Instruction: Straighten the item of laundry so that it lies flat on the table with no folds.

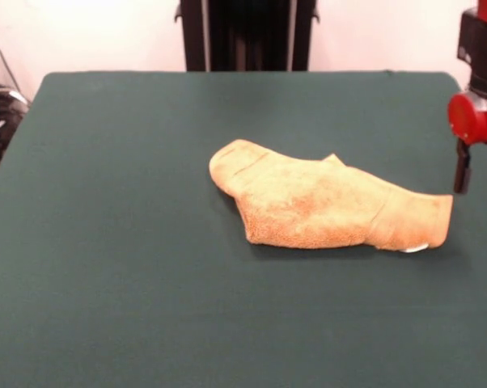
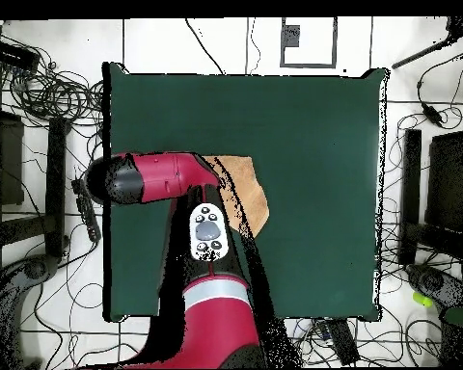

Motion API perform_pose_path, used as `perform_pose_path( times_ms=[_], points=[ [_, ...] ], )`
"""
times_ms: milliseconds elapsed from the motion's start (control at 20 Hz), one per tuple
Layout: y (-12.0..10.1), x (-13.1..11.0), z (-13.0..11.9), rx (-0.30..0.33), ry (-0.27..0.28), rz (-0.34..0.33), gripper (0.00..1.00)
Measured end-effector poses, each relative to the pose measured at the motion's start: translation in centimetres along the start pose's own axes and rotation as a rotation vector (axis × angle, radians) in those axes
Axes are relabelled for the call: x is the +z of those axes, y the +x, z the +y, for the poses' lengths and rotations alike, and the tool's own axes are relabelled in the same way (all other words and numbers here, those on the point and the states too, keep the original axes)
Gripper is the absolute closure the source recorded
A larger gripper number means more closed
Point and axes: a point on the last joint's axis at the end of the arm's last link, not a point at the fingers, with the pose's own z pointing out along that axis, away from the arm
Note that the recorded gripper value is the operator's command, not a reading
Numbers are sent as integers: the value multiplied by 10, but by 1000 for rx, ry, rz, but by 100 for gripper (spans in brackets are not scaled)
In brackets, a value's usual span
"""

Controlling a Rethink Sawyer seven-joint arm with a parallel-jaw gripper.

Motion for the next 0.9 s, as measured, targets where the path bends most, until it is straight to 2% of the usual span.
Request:
perform_pose_path(
  times_ms=[550, 900],
  points=[
    [1, 1, -8, 9, 4, -5, 0],
    [-4, 0, -11, 26, -22, -11, 0]
  ],
)
